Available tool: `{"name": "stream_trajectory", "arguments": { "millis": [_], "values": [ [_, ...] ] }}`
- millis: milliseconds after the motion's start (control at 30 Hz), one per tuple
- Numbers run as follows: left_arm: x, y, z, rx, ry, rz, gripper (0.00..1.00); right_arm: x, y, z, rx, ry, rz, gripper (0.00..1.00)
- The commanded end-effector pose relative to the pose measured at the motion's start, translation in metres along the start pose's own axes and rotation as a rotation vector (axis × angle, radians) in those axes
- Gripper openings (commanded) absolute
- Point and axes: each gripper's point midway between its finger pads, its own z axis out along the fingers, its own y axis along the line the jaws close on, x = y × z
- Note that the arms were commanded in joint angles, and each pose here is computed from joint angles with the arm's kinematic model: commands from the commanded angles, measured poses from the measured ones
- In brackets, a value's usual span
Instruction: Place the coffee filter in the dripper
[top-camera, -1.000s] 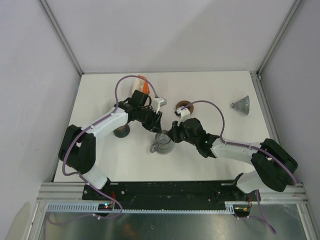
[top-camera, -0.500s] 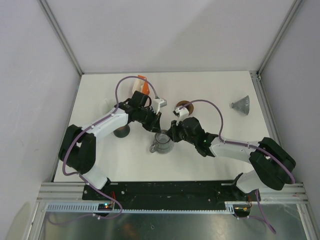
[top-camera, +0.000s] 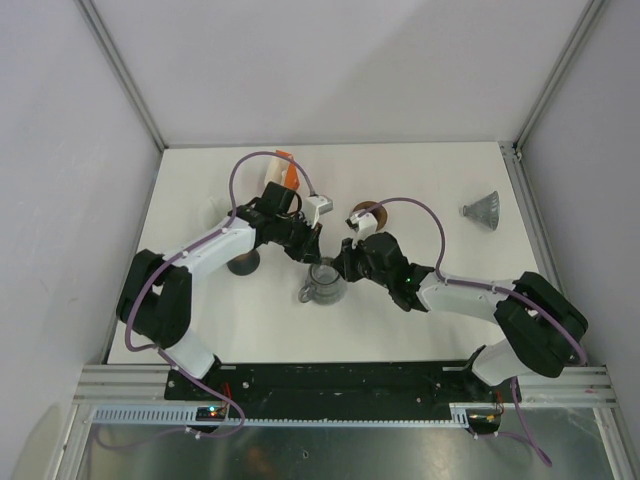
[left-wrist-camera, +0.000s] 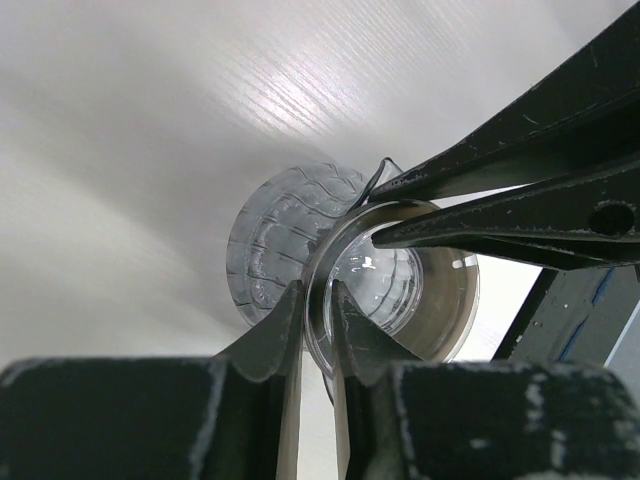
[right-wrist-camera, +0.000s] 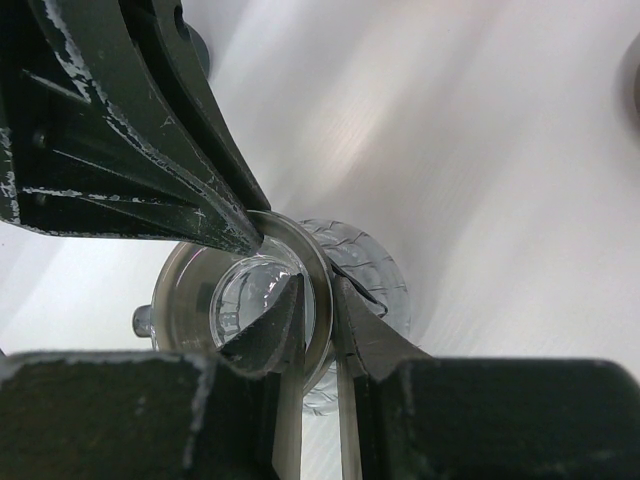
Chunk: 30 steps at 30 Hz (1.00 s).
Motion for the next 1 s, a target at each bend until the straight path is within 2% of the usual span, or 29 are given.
{"name": "stream_trajectory", "arguments": {
  "millis": [0,133,567,733,967],
  "values": [
    [0.018,0.001,0.006,-0.021,0.079,0.006,0.14,0.102,-0.048,-0.028,0.171,0.373,-0.066,0.0],
    [0.0,-0.005,0.001,-0.007,0.036,0.017,0.14,0.079,-0.038,-0.028,0.148,0.336,-0.082,0.08],
    [-0.011,-0.012,-0.008,-0.002,-0.002,0.032,0.14,0.009,-0.01,-0.026,0.057,0.17,-0.053,0.3],
    [-0.017,-0.014,-0.01,0.004,-0.015,0.037,0.15,-0.003,-0.006,-0.028,0.021,0.149,-0.041,0.38],
    [-0.019,-0.015,-0.011,0.004,-0.019,0.038,0.2,-0.029,-0.001,-0.035,-0.003,0.087,-0.055,0.44]
  ]
}}
